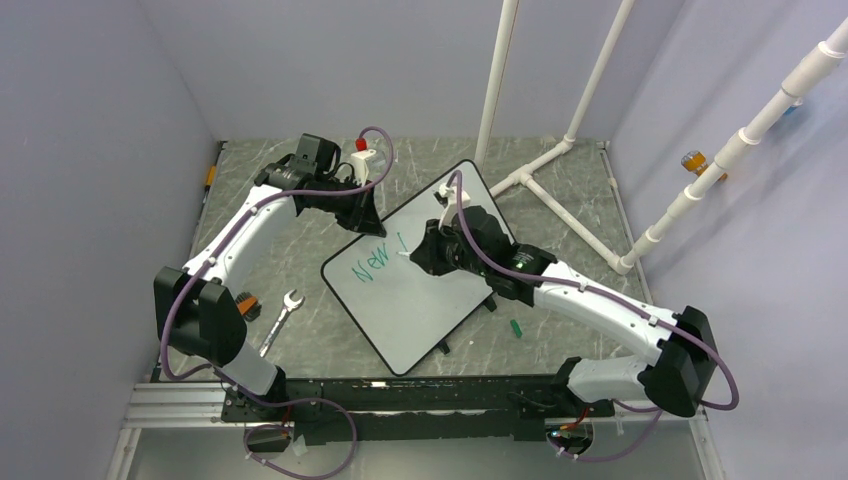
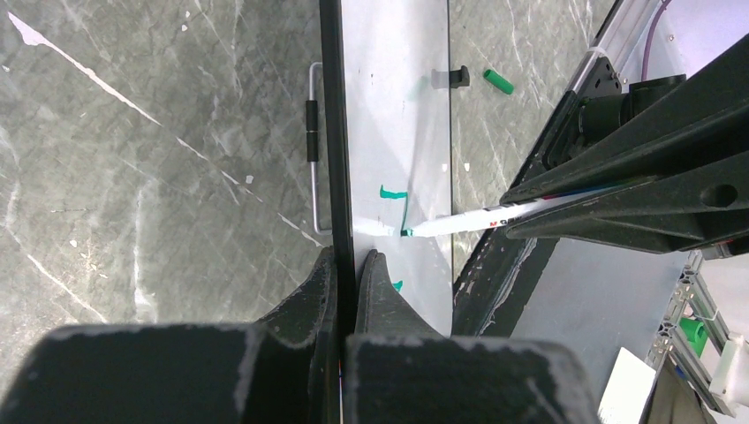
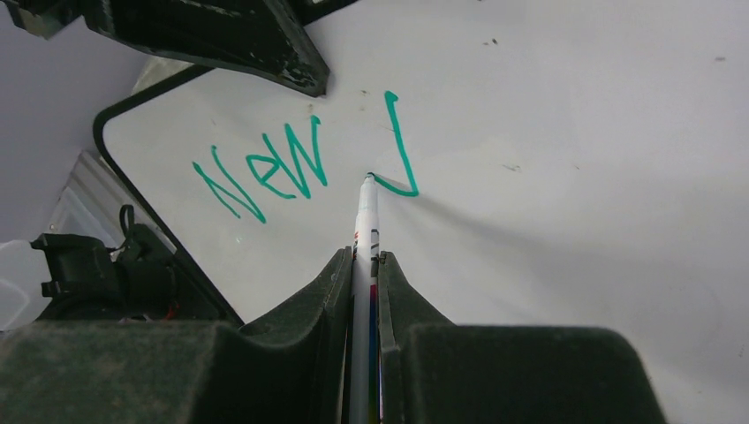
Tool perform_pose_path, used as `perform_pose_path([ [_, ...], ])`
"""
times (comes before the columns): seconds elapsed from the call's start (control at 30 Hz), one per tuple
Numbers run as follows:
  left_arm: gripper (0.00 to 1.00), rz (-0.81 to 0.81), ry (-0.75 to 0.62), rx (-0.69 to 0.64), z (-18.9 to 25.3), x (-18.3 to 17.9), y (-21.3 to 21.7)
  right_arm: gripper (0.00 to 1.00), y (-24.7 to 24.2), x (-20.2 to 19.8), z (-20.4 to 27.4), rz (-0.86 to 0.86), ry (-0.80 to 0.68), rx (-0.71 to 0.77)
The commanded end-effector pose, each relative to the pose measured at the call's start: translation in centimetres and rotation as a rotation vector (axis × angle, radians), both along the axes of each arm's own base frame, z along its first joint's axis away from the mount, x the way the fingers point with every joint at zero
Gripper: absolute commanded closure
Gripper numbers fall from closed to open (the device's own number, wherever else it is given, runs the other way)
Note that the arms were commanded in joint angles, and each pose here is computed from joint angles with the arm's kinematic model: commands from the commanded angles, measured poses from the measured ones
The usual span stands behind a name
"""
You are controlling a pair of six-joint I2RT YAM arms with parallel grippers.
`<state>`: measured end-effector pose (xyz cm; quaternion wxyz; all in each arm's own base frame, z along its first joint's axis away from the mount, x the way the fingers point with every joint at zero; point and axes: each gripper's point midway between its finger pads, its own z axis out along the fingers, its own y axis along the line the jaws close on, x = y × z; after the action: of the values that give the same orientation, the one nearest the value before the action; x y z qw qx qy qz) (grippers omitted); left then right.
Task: Write a sentence on the whiteboard
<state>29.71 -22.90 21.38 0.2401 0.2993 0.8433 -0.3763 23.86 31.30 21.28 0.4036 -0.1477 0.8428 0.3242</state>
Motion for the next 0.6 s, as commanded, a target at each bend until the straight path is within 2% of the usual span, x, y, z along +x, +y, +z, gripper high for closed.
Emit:
perform_pose_path([
  [0.0, 1.0, -0.069, -0.179, 0.06, 0.2, 0.6, 0.0, 1.0, 1.1, 0.7, 2.3, 0.015, -0.037, 0.042],
  [0.27, 1.0, -0.067, -0.18, 0.062, 0.3, 0.7, 0.0, 1.0, 0.9, 1.1, 5.6, 0.006, -0.103, 0.081],
  [0.57, 1.0, -0.071, -0.179, 0.056, 0.4, 0.6, 0.0, 1.0, 0.6, 3.2, 6.6, -0.066, -0.142, 0.071],
])
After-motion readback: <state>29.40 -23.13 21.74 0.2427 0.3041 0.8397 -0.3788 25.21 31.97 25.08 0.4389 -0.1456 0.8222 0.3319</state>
